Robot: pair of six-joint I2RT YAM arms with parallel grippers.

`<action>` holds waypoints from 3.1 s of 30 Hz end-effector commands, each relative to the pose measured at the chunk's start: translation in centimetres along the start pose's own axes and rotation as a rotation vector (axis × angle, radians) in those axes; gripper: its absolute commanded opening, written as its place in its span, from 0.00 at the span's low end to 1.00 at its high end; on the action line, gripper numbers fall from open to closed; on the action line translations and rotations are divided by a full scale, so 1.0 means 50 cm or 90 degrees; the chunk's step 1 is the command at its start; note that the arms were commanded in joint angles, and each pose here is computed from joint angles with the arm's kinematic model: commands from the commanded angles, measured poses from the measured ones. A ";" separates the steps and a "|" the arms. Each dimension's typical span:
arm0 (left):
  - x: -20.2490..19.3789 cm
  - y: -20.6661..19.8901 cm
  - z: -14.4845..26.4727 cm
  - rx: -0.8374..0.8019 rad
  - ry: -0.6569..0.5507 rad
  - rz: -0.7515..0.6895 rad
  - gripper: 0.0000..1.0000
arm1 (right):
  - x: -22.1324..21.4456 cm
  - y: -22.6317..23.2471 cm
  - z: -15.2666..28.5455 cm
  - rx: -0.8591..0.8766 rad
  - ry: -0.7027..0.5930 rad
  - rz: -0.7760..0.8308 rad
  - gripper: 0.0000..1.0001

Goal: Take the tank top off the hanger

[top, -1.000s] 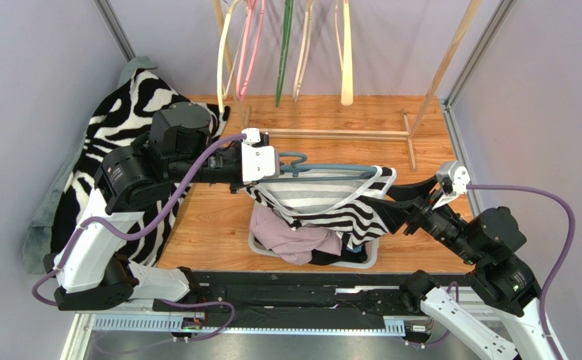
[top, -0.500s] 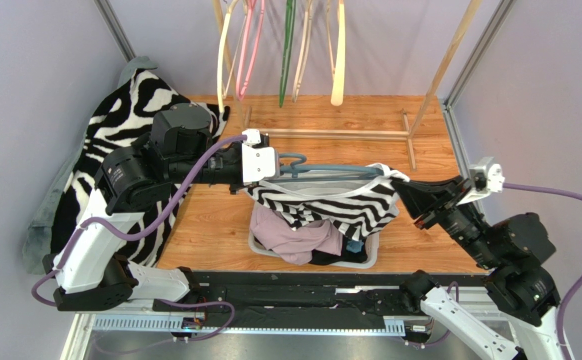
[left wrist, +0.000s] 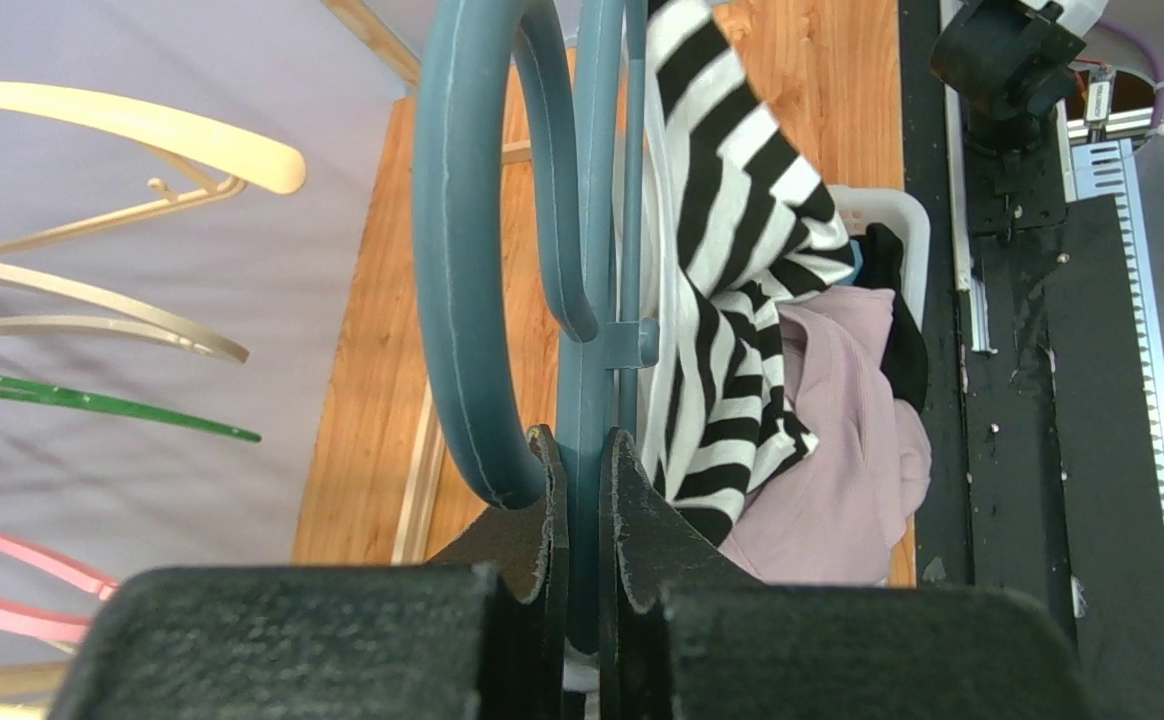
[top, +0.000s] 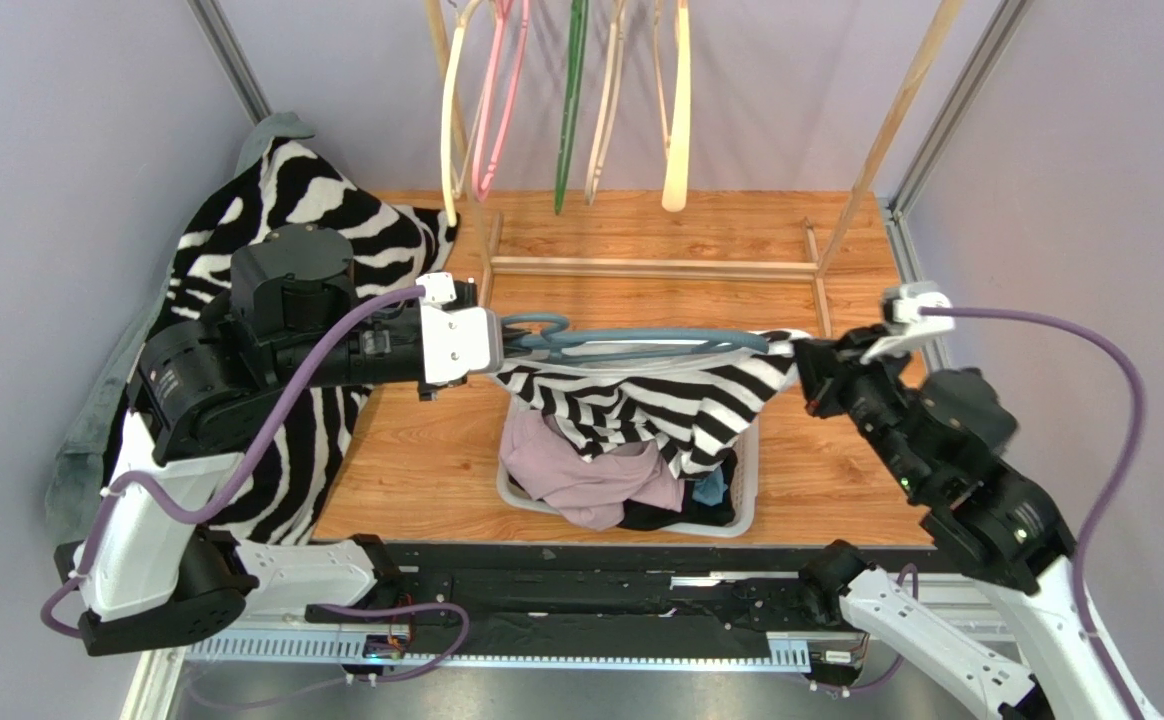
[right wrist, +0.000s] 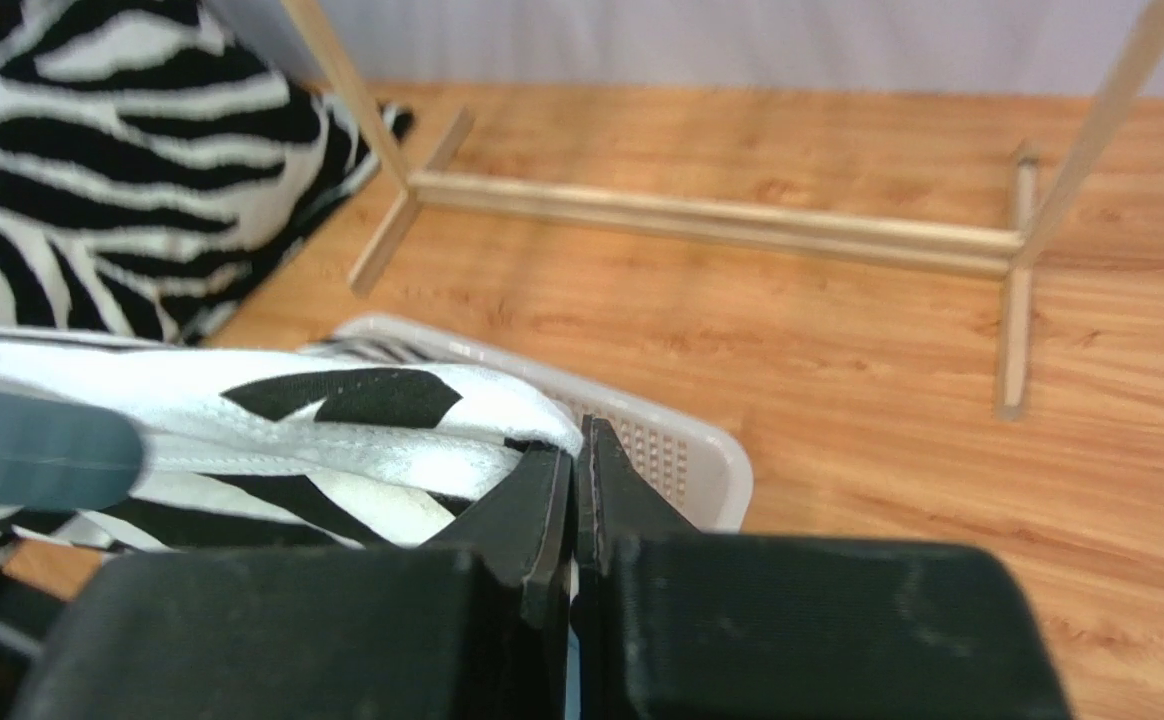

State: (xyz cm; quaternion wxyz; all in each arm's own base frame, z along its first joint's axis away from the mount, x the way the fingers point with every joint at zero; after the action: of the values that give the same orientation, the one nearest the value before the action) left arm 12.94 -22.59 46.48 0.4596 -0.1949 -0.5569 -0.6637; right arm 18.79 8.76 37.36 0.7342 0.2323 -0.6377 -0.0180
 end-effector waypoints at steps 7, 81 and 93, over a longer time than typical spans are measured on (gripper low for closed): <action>0.024 0.012 0.010 0.013 -0.032 -0.012 0.00 | -0.046 0.087 0.060 0.222 0.117 0.130 0.63; -0.201 -0.100 -0.140 -0.084 0.138 0.058 0.66 | 0.091 0.017 0.276 0.138 0.132 0.207 0.00; -0.273 -0.182 -0.202 -0.176 0.203 0.090 0.65 | 0.209 -0.004 0.262 0.045 -0.012 0.195 0.00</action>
State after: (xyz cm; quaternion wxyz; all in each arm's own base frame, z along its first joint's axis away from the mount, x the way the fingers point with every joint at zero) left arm 15.55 -25.83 29.85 0.5535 -0.1722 -0.3937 -0.7135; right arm 8.19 2.10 46.61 0.7336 0.1671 -0.6427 0.1443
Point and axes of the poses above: each gripper's point midway between its finger pads, its own z axis back along the fingers, its own y axis along the line the jaws close on, x = y × z, the point moved 1 cm from there along z, back along the fingers, and after that the axes turned 8 degrees about -z, right-handed, at the moved point
